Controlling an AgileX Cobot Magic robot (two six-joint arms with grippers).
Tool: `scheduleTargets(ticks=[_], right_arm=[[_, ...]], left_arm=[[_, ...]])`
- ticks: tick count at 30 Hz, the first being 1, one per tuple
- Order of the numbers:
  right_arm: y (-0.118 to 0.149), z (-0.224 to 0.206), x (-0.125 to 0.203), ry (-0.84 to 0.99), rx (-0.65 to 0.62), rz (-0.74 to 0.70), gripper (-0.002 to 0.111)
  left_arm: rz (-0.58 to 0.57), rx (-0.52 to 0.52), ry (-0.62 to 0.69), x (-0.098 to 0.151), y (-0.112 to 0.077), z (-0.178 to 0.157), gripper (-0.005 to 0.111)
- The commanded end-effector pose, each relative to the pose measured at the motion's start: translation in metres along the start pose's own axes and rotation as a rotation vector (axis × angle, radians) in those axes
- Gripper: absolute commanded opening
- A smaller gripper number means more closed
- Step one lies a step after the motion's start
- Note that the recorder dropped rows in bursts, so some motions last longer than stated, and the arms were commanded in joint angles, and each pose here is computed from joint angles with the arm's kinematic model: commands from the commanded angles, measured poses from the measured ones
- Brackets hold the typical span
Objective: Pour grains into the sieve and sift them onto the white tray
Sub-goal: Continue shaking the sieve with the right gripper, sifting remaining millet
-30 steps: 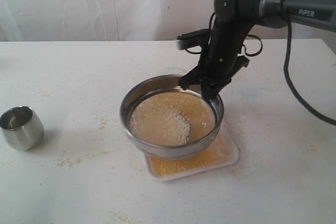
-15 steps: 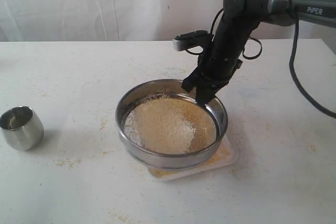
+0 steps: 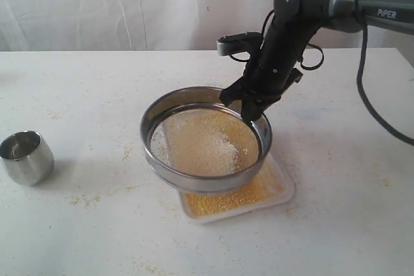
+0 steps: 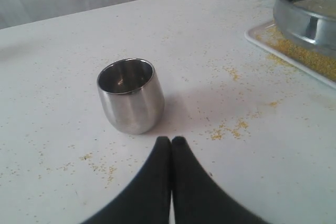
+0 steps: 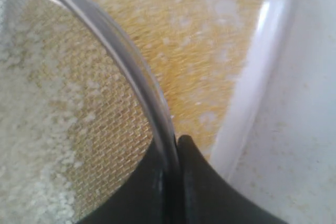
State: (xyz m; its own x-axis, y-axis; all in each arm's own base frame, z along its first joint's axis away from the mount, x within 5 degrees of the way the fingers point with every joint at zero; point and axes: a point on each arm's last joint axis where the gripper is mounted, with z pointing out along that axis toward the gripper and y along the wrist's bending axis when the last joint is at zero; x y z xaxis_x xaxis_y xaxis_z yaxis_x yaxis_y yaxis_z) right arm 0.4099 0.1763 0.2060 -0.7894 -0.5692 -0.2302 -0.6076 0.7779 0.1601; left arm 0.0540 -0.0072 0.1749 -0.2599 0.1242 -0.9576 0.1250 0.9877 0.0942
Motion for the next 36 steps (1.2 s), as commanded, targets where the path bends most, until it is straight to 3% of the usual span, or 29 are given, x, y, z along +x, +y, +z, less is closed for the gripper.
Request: scheduleTargets(ticks=[1, 3, 5, 6, 8, 11, 13, 15, 18, 21, 24, 26, 28, 30, 33, 34, 35, 36], right_arm=[[0.009, -0.007, 0.006, 0.078, -0.003, -0.107, 0.000], [-0.012, -0.009, 0.005, 0.039, 0.194, 0.153, 0.000], [-0.006, -0.009, 0.011, 0.115, 0.122, 0.069, 0.000], [0.004, -0.007, 0.008, 0.098, 0.024, -0.018, 0.000], [0.013, -0.008, 0.010, 0.087, -0.037, -0.068, 0.000], [0.005, -0.013, -0.001, -0.017, 0.087, -0.078, 0.000], [-0.010, -0.020, -0.011, -0.140, 0.216, 0.068, 0.000], [-0.014, -0.023, -0.009, -0.136, 0.219, 0.189, 0.000], [-0.004, -0.017, 0.009, 0.097, 0.113, 0.060, 0.000], [0.002, -0.011, 0.011, 0.103, 0.046, -0.013, 0.000], [-0.006, -0.011, 0.005, 0.030, 0.130, -0.037, 0.000], [-0.013, -0.015, -0.003, -0.060, 0.203, 0.062, 0.000], [-0.009, -0.015, 0.000, -0.023, 0.164, 0.132, 0.000], [0.003, -0.012, 0.010, 0.090, 0.029, 0.016, 0.000], [0.018, -0.005, 0.012, 0.062, -0.129, -0.122, 0.000], [0.015, -0.005, 0.008, 0.027, -0.092, -0.135, 0.000], [-0.003, -0.007, -0.008, -0.153, 0.091, -0.015, 0.000], [-0.011, -0.010, -0.012, -0.211, 0.137, 0.116, 0.000]], left_arm=[[-0.010, 0.000, -0.002, 0.001, 0.000, 0.000, 0.000], [-0.010, 0.000, -0.002, 0.001, 0.000, 0.000, 0.000], [-0.010, 0.000, -0.002, 0.001, 0.000, 0.000, 0.000], [-0.010, 0.000, -0.002, 0.001, 0.000, 0.000, 0.000], [-0.010, 0.000, -0.002, 0.001, 0.000, 0.000, 0.000], [-0.010, 0.000, -0.002, 0.001, 0.000, 0.000, 0.000], [-0.010, 0.000, -0.002, 0.001, 0.000, 0.000, 0.000], [-0.010, 0.000, -0.002, 0.001, 0.000, 0.000, 0.000], [-0.010, 0.000, -0.002, 0.001, 0.000, 0.000, 0.000], [-0.010, 0.000, -0.002, 0.001, 0.000, 0.000, 0.000], [-0.010, 0.000, -0.002, 0.001, 0.000, 0.000, 0.000], [-0.010, 0.000, -0.002, 0.001, 0.000, 0.000, 0.000], [-0.010, 0.000, -0.002, 0.001, 0.000, 0.000, 0.000], [-0.010, 0.000, -0.002, 0.001, 0.000, 0.000, 0.000], [-0.010, 0.000, -0.002, 0.001, 0.000, 0.000, 0.000], [-0.010, 0.000, -0.002, 0.001, 0.000, 0.000, 0.000], [-0.010, 0.000, -0.002, 0.001, 0.000, 0.000, 0.000], [-0.010, 0.000, -0.002, 0.001, 0.000, 0.000, 0.000]])
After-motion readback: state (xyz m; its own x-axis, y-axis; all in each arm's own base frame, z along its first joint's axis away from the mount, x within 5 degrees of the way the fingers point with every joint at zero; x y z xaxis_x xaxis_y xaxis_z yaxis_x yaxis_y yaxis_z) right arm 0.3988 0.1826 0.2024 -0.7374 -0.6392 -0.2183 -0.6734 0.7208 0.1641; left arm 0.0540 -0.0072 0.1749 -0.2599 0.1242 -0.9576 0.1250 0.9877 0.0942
